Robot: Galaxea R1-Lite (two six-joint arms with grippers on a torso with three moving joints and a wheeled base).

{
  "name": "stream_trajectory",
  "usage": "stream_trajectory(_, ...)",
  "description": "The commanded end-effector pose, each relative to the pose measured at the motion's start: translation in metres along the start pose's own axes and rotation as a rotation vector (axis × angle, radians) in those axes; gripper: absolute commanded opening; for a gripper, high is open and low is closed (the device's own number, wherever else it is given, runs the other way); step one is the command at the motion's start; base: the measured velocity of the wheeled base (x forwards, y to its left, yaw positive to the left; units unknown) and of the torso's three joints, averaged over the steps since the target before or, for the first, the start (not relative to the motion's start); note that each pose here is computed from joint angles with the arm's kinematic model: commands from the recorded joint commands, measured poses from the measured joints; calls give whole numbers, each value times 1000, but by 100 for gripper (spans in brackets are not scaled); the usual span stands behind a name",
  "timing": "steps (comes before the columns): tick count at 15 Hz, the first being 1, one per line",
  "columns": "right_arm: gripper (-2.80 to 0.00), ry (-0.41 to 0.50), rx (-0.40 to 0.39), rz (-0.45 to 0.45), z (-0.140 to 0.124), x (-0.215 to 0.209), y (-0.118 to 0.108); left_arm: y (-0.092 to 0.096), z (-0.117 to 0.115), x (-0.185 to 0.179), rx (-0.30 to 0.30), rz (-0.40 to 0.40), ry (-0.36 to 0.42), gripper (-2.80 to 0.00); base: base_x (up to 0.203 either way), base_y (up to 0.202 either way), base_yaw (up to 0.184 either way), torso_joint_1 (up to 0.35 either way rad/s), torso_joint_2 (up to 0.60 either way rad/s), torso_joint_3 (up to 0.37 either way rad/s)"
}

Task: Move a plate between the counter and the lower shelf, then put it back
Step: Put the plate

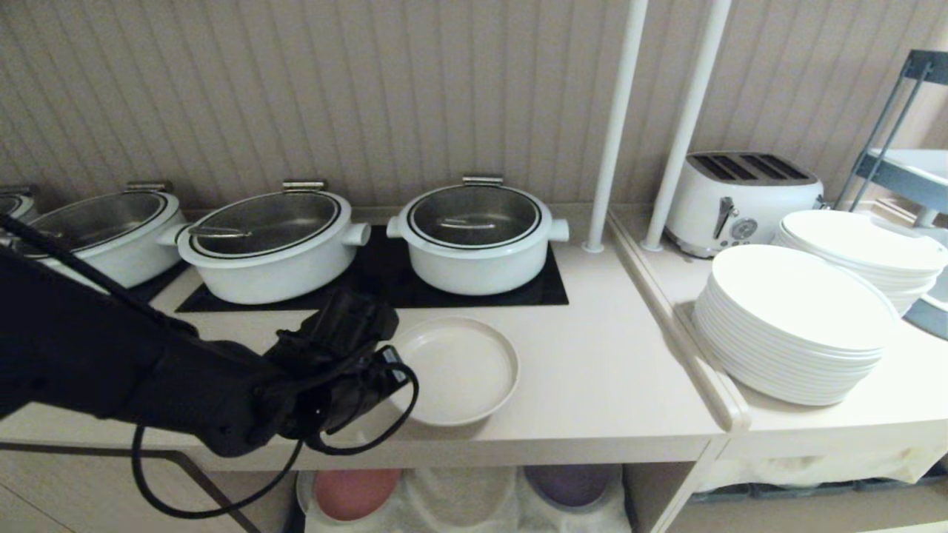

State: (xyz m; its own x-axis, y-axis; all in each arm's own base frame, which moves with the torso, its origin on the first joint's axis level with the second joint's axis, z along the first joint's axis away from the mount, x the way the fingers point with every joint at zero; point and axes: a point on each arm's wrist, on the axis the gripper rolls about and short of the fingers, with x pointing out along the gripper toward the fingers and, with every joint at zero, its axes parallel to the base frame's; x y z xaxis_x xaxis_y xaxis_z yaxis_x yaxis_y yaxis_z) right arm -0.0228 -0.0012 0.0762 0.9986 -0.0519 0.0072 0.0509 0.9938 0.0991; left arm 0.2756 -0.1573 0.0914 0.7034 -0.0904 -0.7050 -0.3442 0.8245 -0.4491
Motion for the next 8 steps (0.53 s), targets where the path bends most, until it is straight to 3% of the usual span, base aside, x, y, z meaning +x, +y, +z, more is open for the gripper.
stream_trajectory(1,-280,0,1,0,0,0,0,0,-1,9,-7,10,0,-280,0,0,0,0,0,0)
stream_trajectory(8,-280,0,1,0,0,0,0,-2,-4,27,-4,28,10,-280,0,0,0,0,0,0)
